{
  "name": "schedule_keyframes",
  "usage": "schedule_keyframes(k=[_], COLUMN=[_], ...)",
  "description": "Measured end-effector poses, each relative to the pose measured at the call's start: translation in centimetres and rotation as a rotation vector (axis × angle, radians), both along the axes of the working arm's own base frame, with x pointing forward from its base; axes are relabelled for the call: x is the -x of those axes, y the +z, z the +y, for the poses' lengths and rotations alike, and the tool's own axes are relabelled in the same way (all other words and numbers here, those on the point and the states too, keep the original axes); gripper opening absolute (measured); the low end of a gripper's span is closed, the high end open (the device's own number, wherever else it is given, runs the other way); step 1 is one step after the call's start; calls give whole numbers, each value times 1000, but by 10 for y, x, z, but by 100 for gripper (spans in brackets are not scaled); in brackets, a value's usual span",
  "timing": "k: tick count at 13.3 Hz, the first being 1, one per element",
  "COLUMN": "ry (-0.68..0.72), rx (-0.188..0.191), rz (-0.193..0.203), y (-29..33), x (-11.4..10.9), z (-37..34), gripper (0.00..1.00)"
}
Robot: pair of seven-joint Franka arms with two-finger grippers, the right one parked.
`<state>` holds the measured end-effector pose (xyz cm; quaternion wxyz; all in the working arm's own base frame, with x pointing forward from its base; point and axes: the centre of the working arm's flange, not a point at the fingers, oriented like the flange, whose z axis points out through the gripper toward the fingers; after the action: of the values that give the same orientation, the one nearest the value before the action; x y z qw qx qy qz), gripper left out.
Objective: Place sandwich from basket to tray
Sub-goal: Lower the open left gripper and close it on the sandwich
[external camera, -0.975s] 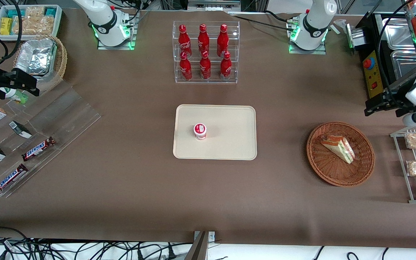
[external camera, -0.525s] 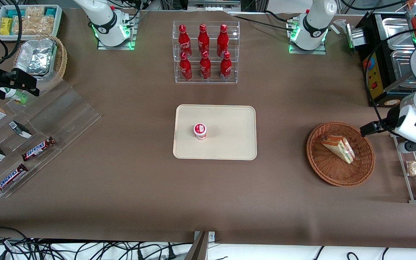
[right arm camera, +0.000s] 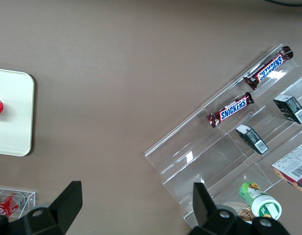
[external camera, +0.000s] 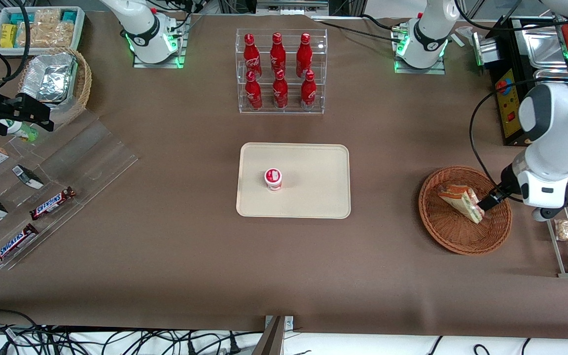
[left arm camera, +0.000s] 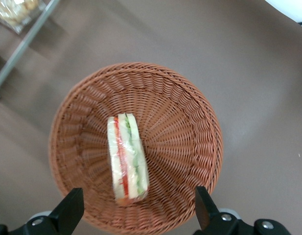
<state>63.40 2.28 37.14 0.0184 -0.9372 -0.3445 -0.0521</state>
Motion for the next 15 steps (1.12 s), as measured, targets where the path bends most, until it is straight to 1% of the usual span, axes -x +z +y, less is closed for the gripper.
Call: schedule_keyframes(k=[2, 4, 8, 10, 13, 15], ry=[19, 40, 69, 71, 76, 75], rx=[6, 9, -34, -58, -57, -56], rz=[-14, -14, -15, -6, -16, -2], y=[-29, -48, -78, -94, -114, -123], x=[3, 6, 8, 12, 21, 27], z=[-1, -2, -2, -3, -5, -5], gripper=[100, 100, 100, 100, 100, 100])
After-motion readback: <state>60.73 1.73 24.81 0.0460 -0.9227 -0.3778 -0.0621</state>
